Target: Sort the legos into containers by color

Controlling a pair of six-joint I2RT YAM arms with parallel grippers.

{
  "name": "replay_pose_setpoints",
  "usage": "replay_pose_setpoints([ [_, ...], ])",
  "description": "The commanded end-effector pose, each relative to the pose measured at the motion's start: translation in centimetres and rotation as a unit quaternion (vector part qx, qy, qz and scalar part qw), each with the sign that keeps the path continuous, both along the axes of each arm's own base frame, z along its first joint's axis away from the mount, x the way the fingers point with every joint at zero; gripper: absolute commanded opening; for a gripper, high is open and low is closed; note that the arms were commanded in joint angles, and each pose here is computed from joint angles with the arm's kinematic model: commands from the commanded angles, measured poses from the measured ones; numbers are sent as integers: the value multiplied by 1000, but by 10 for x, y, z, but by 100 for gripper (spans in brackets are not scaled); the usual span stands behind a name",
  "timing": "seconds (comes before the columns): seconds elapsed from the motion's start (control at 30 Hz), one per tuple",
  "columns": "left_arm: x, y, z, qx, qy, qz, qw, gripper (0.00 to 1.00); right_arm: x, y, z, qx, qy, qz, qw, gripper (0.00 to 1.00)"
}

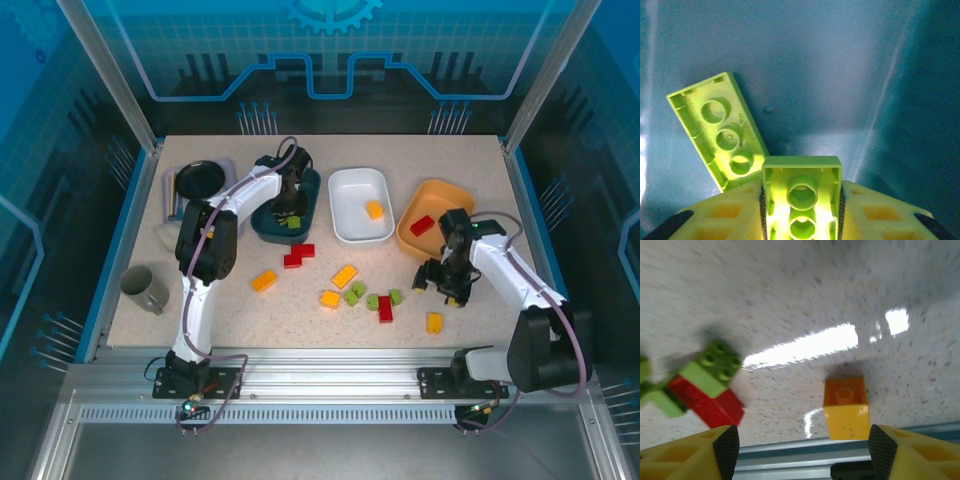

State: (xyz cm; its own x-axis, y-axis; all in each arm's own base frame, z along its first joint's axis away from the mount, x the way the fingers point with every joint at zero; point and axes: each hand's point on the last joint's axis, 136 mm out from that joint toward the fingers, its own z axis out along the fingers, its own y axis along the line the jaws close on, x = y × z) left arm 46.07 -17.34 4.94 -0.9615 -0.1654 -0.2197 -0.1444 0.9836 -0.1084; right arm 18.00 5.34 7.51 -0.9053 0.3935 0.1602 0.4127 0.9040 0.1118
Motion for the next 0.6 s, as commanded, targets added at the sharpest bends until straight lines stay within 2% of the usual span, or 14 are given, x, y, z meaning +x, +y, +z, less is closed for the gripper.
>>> replay_pose_setpoints([
  [0.0,-1,-10,3,-21,6,-19,1000,44,-28,-4,-19,-10,77,-30,996,72],
  [0.1,-2,-10,11,-25,1,-16,1000,59,-35,-5,-27,-16,104,-30,994,73],
  [0.2,-2,-11,24,-30,-11,-9,999,68,-39,-5,-30,-22,118,-25,992,72],
  [0.33,-4,-17,49,-38,-34,-5,999,71,-40,-3,-35,-31,130,-12,991,67],
  [0.57,-13,-28,98,-60,-81,2,995,72,-40,3,-49,-27,150,-2,988,52],
])
